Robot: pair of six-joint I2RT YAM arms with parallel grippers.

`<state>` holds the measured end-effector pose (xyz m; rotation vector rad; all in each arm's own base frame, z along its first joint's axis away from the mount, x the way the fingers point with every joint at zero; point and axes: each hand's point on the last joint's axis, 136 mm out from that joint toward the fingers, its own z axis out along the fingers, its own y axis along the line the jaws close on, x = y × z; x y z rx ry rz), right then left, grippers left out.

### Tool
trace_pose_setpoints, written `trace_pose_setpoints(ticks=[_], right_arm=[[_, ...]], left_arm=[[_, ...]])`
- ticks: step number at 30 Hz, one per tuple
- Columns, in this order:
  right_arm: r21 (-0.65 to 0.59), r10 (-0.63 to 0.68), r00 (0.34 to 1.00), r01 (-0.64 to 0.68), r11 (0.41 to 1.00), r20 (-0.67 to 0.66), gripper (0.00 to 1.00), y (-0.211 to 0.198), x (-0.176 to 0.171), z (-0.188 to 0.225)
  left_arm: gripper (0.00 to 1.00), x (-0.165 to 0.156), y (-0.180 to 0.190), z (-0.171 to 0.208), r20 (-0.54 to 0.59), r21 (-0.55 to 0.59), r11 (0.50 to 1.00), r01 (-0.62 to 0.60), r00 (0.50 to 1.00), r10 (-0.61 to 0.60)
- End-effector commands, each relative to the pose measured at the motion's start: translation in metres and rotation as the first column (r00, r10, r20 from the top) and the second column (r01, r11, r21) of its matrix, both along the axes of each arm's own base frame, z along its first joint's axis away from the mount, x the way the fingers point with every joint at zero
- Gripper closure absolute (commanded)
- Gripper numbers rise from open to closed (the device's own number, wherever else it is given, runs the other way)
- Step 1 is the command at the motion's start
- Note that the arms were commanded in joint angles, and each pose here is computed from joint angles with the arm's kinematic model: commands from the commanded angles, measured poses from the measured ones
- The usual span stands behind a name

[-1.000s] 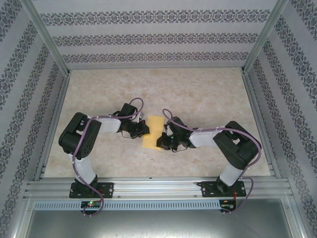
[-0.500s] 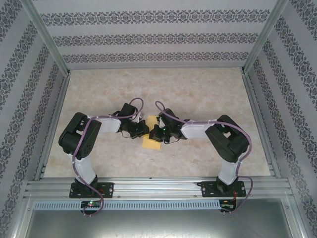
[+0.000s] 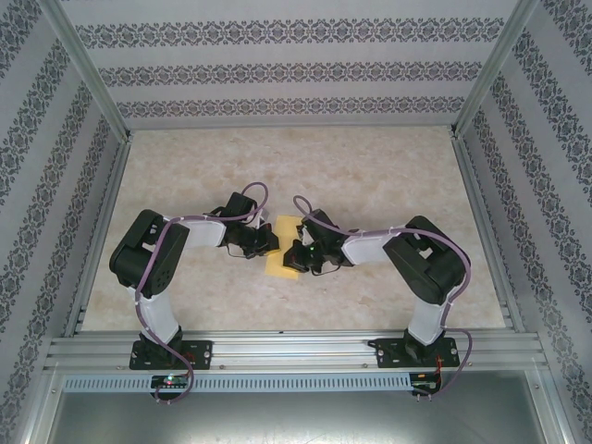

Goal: Fold a paper plane with a square sheet of paper (pick it up from the middle)
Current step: Fold the triangle a second time at the center of the table.

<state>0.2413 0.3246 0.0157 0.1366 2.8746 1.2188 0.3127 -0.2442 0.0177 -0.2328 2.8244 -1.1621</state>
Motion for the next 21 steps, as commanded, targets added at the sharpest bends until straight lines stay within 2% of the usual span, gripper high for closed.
trace_pose_setpoints(ticks=[1,12,21], right_arm=[[-0.036,-0.009,0.997,0.006,0.999,-0.074,1.0,-0.017,-0.022,-0.012],[-0.034,-0.059,0.994,0.056,0.998,-0.092,1.0,-0.047,-0.052,-0.011],[0.043,-0.021,0.997,0.018,0.999,0.068,1.0,-0.021,-0.015,0.052]], left_arm=[[1.0,-0.013,0.024,-0.037,-0.081,0.171,0.984,-0.045,0.995,0.059],[1.0,-0.014,0.023,-0.04,-0.094,0.17,0.985,-0.04,0.994,0.057],[1.0,-0.014,0.022,-0.04,-0.095,0.163,0.986,-0.041,0.994,0.057]])
